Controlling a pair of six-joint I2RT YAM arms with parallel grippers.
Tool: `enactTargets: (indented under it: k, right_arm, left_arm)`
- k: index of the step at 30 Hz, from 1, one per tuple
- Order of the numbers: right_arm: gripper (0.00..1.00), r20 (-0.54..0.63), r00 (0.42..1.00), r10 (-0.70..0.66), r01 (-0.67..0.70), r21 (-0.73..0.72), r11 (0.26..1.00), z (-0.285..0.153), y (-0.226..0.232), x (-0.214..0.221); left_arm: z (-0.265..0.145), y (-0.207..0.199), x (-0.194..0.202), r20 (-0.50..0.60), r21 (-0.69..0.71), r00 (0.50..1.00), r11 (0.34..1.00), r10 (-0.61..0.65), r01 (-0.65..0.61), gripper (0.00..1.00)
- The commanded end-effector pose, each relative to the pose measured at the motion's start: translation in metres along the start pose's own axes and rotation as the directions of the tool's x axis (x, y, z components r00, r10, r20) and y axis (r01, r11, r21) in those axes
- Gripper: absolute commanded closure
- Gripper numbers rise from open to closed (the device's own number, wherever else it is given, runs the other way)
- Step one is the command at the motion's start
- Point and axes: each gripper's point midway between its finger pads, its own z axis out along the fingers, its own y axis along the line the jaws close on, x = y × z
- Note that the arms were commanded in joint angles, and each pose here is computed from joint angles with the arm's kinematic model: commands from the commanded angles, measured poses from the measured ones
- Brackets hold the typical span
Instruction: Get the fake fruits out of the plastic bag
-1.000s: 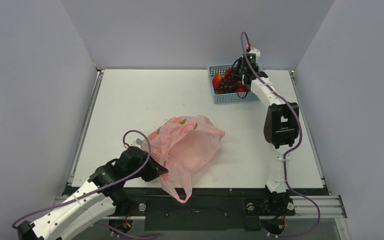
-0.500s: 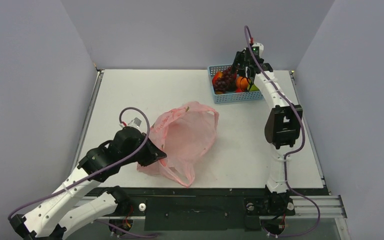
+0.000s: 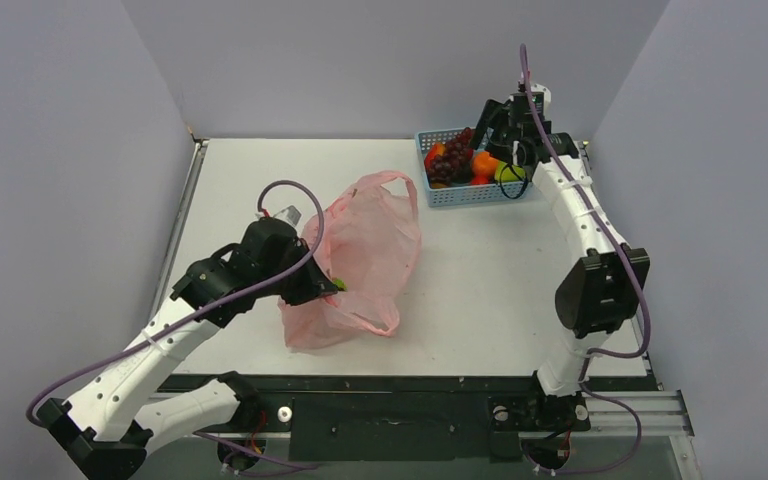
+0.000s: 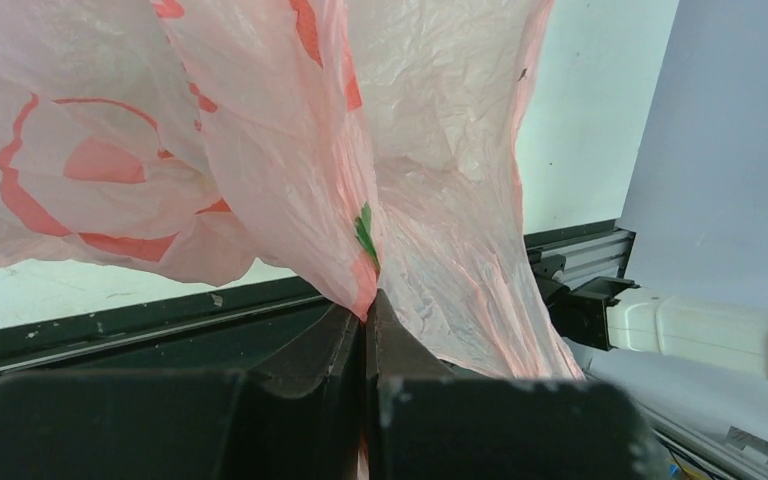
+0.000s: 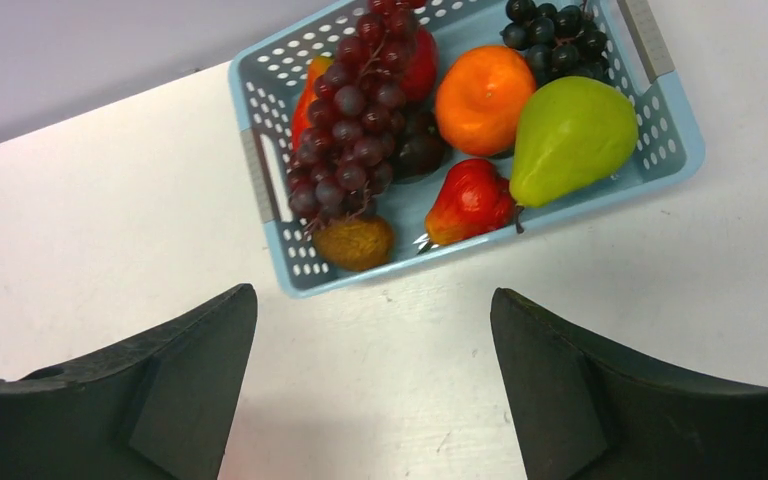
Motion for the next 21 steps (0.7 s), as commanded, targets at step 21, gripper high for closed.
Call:
enactTargets:
  k: [21]
  right_arm:
    - [0.18, -0.069, 0.982, -0.178, 0.133, -0.423, 0.897, -0.236, 0.04, 0.122]
  left_arm:
    - [0.024, 0.039, 0.062, -0.112, 0.131, 0.988, 0.984, -0.103, 0.117, 1.0]
